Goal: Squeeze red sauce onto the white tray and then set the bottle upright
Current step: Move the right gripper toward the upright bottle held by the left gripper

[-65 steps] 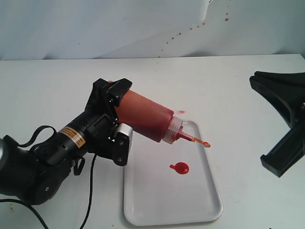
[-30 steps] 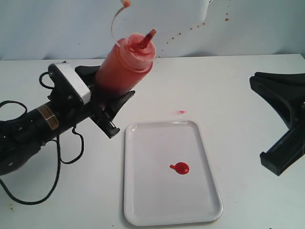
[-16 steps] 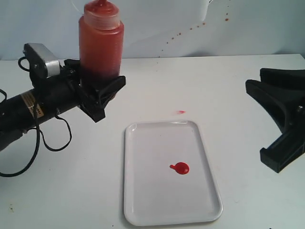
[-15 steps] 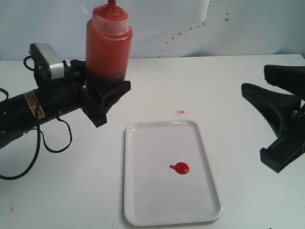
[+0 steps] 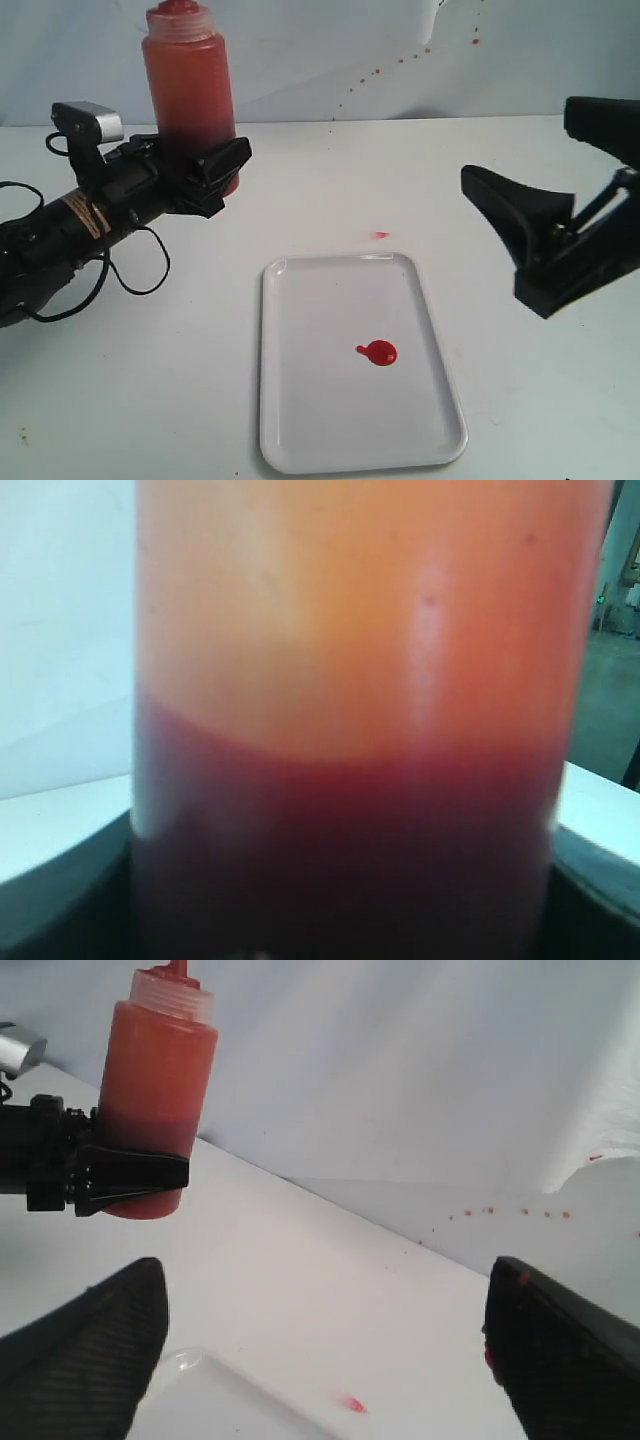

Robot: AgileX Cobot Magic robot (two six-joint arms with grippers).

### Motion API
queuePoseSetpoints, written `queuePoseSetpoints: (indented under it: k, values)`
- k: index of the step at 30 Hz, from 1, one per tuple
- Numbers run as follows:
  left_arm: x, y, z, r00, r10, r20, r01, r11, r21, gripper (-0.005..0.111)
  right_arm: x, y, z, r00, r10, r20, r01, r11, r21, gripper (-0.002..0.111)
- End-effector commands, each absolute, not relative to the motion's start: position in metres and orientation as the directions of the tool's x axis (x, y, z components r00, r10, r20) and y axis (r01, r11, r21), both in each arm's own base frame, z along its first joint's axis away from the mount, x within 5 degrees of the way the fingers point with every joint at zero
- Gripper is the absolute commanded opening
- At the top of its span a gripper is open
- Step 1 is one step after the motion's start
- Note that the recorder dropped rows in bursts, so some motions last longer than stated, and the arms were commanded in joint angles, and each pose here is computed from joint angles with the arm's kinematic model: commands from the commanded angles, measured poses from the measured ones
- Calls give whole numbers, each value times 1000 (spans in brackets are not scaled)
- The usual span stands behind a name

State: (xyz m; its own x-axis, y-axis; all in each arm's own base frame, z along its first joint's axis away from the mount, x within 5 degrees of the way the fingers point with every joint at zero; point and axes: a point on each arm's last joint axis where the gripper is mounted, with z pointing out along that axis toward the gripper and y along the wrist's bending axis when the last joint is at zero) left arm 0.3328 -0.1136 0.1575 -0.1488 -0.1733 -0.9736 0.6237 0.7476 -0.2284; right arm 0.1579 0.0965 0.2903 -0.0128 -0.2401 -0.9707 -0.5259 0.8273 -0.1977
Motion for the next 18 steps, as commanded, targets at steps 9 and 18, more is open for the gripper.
queuePoseSetpoints:
  k: [9,18]
  values:
    - [345,-115,142,-65,-115,-991,625,769,-130,0,232,164,225,30,-162,-986,-670,729,-140,79]
    - [345,-115,141,-47,-87,-995,632,769,-97,0,298,218,198,-51,-47,-998,-756,655,7,79]
